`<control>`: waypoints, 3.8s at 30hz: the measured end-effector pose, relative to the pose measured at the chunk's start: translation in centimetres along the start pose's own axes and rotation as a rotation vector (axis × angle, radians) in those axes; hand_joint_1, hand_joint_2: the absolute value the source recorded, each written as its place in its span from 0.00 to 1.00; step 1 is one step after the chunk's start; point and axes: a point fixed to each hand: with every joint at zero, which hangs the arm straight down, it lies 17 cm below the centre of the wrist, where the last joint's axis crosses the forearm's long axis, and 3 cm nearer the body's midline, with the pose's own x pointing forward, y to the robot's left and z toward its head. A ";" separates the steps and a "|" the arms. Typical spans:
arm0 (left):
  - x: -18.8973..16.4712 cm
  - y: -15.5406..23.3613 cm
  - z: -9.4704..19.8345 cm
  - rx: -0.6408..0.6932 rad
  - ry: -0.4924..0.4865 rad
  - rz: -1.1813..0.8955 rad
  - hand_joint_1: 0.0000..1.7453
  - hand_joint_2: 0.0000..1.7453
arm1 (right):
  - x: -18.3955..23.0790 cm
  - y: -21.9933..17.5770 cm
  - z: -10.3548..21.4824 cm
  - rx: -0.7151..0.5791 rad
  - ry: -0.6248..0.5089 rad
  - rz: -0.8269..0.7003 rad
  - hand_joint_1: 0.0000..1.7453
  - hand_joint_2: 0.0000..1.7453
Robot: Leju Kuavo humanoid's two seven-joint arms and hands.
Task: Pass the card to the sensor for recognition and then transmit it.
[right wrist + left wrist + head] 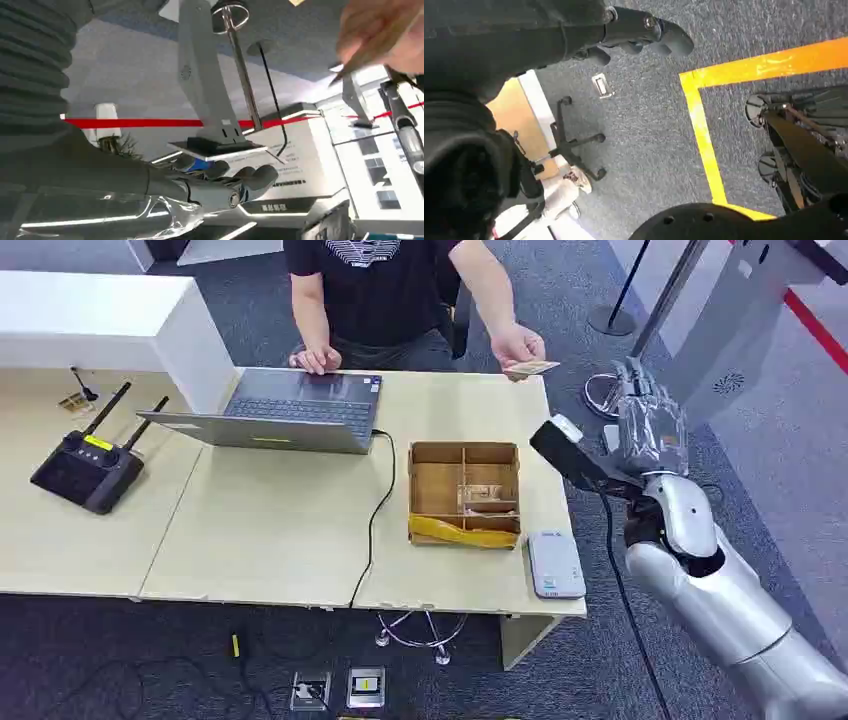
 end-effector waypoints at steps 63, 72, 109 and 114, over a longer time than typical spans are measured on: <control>-0.9 -0.9 -0.2 -0.014 0.009 0.004 0.00 0.00 | -7.2 8.9 3.9 0.128 0.154 0.005 1.00 1.00; -1.0 -0.9 -0.1 -0.014 0.013 -0.002 0.00 0.00 | -8.6 9.7 5.7 0.153 0.170 0.015 1.00 1.00; -0.7 -0.9 -0.2 -0.013 0.005 0.015 0.00 0.00 | -4.1 19.4 12.0 0.379 0.130 -0.076 1.00 1.00; -0.7 -0.9 -0.2 -0.013 0.004 0.017 0.00 0.00 | -4.1 20.6 13.0 0.404 0.143 -0.087 1.00 1.00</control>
